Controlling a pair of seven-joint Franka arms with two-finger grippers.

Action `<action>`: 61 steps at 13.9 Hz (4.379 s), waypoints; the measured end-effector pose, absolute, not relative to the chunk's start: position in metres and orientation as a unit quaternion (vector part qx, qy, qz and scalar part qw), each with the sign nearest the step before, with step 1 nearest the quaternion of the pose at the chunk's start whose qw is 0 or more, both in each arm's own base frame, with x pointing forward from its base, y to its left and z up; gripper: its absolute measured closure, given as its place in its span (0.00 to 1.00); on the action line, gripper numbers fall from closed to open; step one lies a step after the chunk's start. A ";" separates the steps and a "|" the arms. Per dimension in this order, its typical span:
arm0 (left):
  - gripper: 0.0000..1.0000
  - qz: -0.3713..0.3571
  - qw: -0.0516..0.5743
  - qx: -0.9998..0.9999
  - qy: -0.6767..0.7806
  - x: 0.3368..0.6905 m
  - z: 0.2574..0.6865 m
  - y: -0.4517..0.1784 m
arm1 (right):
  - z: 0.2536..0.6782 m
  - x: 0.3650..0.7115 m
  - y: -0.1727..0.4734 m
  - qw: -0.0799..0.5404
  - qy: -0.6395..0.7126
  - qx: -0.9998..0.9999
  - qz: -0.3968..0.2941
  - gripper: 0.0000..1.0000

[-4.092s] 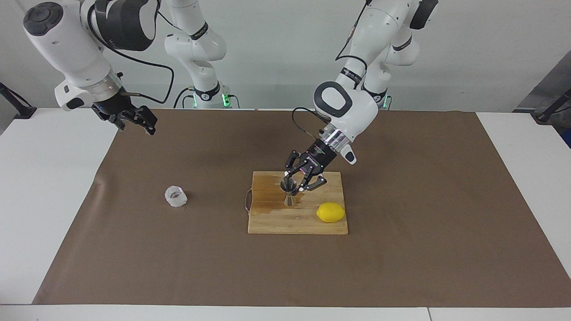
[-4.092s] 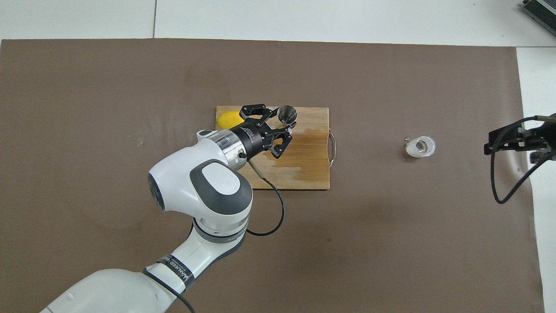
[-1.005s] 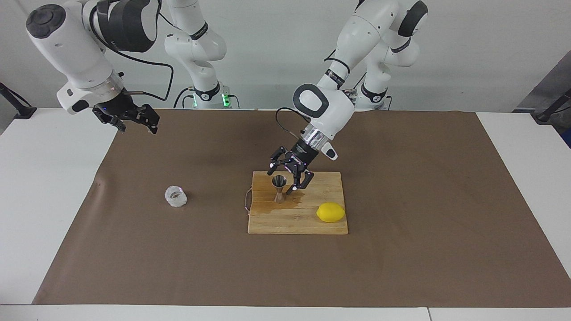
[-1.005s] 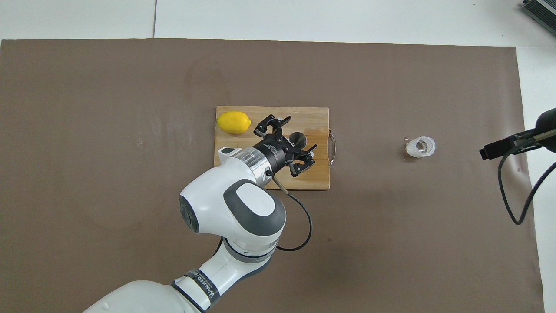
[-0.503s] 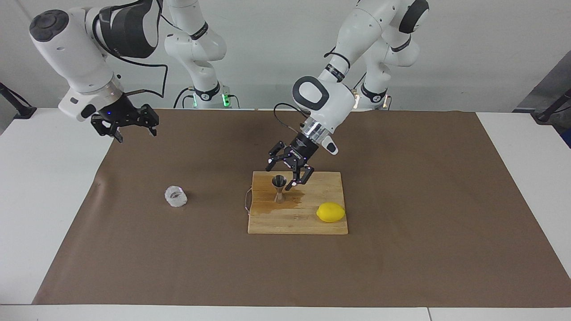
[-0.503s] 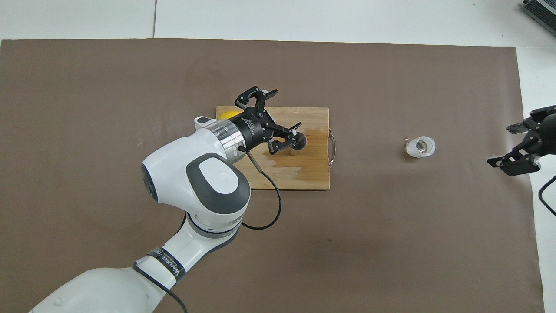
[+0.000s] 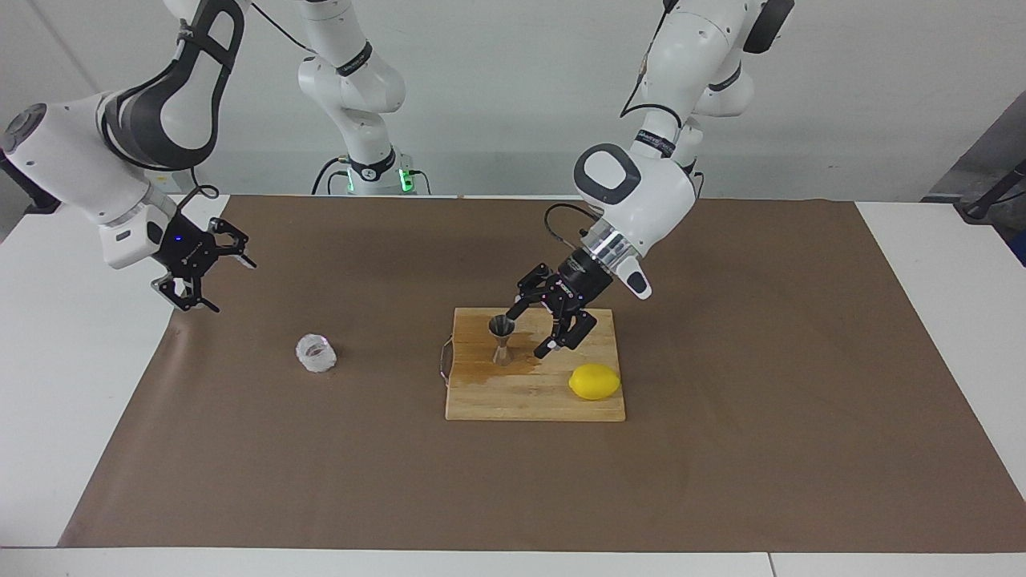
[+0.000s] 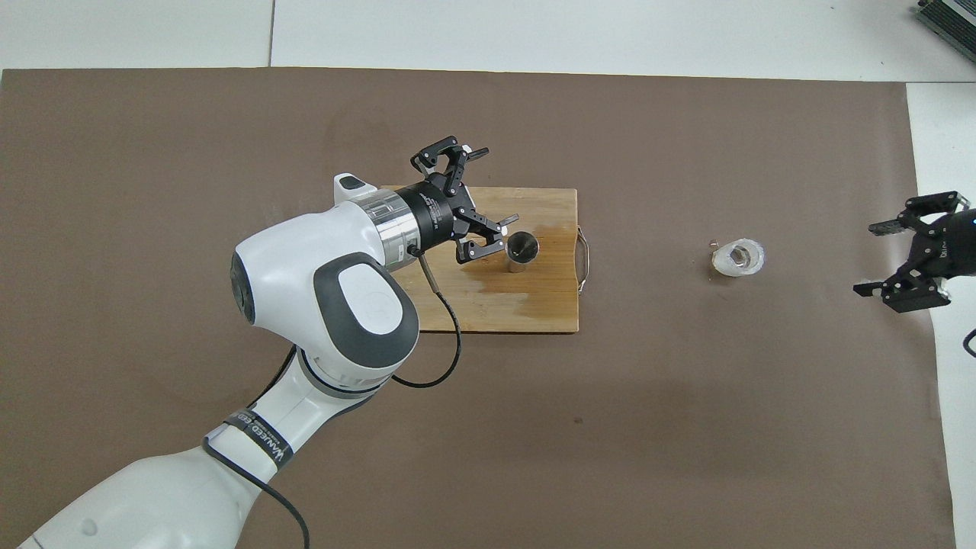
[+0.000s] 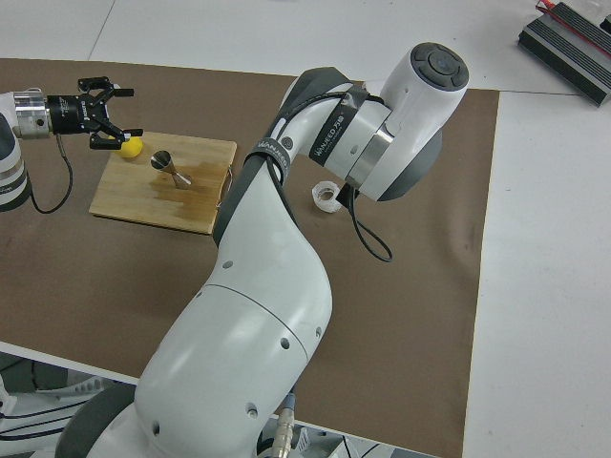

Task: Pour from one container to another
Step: 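Open the left gripper and withdraw while the right gripper reaches the white cup, then grasp the white cup with the right gripper while the left gripper retreats, then carry the white cup with the right gripper over the metal cup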

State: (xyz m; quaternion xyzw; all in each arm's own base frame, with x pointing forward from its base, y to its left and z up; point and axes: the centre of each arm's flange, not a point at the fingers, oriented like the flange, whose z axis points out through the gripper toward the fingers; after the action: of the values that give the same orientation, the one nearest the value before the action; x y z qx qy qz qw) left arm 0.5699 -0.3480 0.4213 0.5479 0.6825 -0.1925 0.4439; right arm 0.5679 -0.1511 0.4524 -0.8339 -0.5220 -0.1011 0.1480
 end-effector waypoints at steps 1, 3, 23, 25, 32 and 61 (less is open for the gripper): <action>0.00 -0.195 0.436 0.568 0.670 0.574 0.423 -0.343 | 0.444 0.571 -0.150 0.160 -0.530 -0.825 -0.112 0.00; 0.00 -0.187 0.415 0.620 0.639 0.581 0.427 -0.333 | 0.427 0.573 -0.154 0.173 -0.545 -0.812 -0.117 0.00; 0.00 0.041 0.091 0.990 0.094 0.596 0.517 -0.149 | 0.252 0.599 -0.128 0.244 -0.581 -0.728 -0.269 0.00; 0.00 0.052 0.075 0.993 0.076 0.593 0.530 -0.135 | 0.244 0.594 -0.119 0.252 -0.578 -0.724 -0.279 0.00; 0.00 0.036 0.011 0.998 0.052 0.583 0.558 -0.083 | 0.235 0.585 -0.114 0.251 -0.588 -0.715 -0.282 0.00; 0.00 -0.010 0.006 1.000 -0.001 0.541 0.618 -0.026 | 0.400 0.623 0.202 0.157 -0.642 -0.724 -0.195 0.49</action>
State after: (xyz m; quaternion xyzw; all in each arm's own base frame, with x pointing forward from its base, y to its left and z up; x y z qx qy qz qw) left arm 0.5408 -0.0261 0.6180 0.9999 -0.0008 -0.0098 0.0057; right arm 0.6226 0.2020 0.4002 -0.7243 -0.6422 -0.1953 0.1574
